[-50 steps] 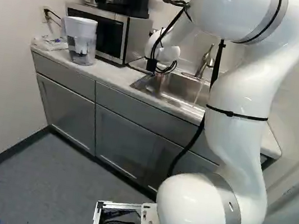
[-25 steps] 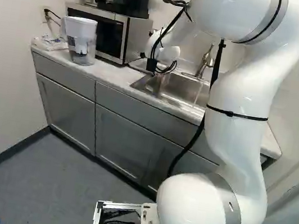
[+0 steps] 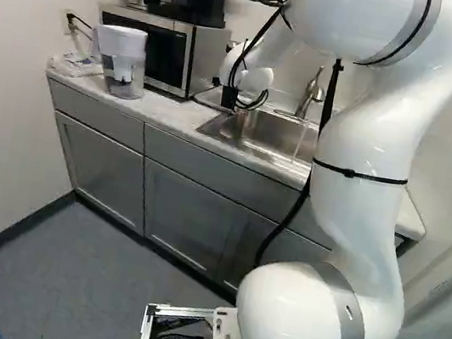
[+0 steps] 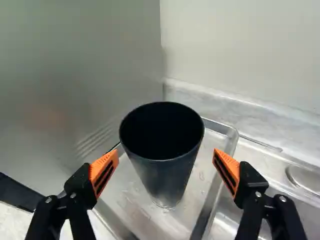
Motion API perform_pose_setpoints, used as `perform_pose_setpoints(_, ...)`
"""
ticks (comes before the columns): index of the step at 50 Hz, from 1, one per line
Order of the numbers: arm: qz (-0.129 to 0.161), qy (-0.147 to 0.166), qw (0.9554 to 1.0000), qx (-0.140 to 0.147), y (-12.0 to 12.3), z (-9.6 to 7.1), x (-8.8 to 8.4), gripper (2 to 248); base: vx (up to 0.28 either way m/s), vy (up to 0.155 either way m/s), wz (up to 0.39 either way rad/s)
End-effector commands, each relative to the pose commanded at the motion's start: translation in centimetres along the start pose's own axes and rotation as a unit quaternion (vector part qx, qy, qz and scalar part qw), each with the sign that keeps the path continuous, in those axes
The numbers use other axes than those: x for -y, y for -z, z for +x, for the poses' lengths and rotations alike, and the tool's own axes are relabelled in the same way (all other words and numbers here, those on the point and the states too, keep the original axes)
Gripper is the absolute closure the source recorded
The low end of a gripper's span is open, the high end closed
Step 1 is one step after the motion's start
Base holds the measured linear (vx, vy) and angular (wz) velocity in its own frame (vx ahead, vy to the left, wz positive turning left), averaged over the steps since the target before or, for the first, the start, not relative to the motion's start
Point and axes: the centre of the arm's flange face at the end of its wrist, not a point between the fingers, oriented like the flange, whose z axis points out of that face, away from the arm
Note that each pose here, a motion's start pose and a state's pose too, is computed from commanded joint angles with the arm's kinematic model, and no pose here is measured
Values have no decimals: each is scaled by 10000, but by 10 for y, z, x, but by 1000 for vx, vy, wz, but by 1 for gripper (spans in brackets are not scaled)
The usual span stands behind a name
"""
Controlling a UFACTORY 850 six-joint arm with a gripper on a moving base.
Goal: Rinse the cup and place it in the tray
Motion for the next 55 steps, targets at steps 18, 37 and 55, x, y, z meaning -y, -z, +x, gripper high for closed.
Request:
perform_pose_setpoints(18, 4, -2, 9999, -172, 10, 19, 0, 3, 0, 0, 0)
perform_pose_setpoints(37, 8, -4, 9994, -359, 20, 39, 1, 3, 0, 0, 0)
perform_pose_setpoints(55, 12, -5, 9986, -531, 29, 57, 1, 3, 0, 0, 0)
